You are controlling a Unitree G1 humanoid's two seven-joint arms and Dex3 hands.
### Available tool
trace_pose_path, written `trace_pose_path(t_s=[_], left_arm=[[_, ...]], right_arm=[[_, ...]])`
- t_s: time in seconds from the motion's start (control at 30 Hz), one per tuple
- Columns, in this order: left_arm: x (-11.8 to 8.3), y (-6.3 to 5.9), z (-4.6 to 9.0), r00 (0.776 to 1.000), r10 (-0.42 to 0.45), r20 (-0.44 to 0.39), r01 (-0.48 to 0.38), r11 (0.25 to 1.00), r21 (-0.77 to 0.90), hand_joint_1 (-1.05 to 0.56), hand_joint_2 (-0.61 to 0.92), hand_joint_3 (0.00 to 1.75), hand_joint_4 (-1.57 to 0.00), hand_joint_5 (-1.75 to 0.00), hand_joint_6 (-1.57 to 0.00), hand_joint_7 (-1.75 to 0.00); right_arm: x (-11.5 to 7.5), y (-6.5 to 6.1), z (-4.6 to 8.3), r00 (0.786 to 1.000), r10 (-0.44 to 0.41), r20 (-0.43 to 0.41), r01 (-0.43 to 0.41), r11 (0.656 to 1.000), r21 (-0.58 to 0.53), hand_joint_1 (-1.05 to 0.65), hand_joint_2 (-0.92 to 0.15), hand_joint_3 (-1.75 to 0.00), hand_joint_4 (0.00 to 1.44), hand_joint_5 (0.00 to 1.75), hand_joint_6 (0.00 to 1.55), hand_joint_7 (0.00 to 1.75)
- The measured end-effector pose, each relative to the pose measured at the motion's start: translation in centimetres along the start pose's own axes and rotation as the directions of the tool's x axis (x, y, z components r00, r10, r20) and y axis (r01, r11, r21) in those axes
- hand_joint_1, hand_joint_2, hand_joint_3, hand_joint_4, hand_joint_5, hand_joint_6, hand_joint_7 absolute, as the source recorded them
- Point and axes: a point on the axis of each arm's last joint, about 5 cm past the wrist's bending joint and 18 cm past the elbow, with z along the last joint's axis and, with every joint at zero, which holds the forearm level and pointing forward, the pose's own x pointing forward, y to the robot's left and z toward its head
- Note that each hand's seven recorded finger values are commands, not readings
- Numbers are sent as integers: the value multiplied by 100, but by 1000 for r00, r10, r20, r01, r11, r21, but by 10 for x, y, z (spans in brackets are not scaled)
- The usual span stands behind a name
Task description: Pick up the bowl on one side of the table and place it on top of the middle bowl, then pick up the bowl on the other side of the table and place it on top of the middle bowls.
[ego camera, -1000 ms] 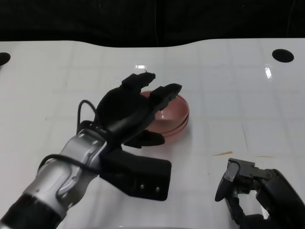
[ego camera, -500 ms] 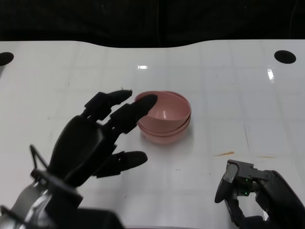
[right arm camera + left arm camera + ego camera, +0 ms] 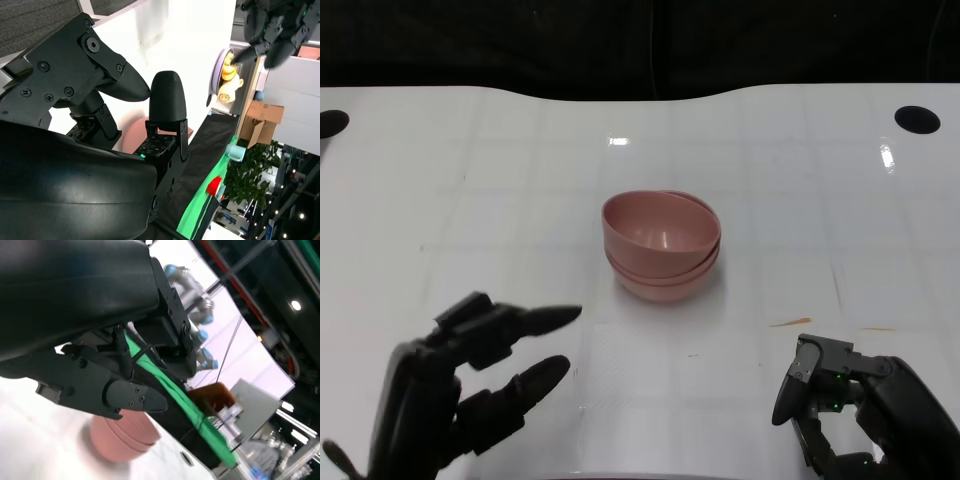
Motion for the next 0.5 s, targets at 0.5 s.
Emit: trace_pose_path(t_s=[0.5], left_arm=[[-21, 0, 0, 950, -69, -304, -53, 925, -376, -10, 48, 122, -91, -167, -87, -147]], right_arm=[[-2, -2, -2, 1000, -10, -6, 10, 1000, 0, -17, -38, -138, 84, 175, 79, 146]])
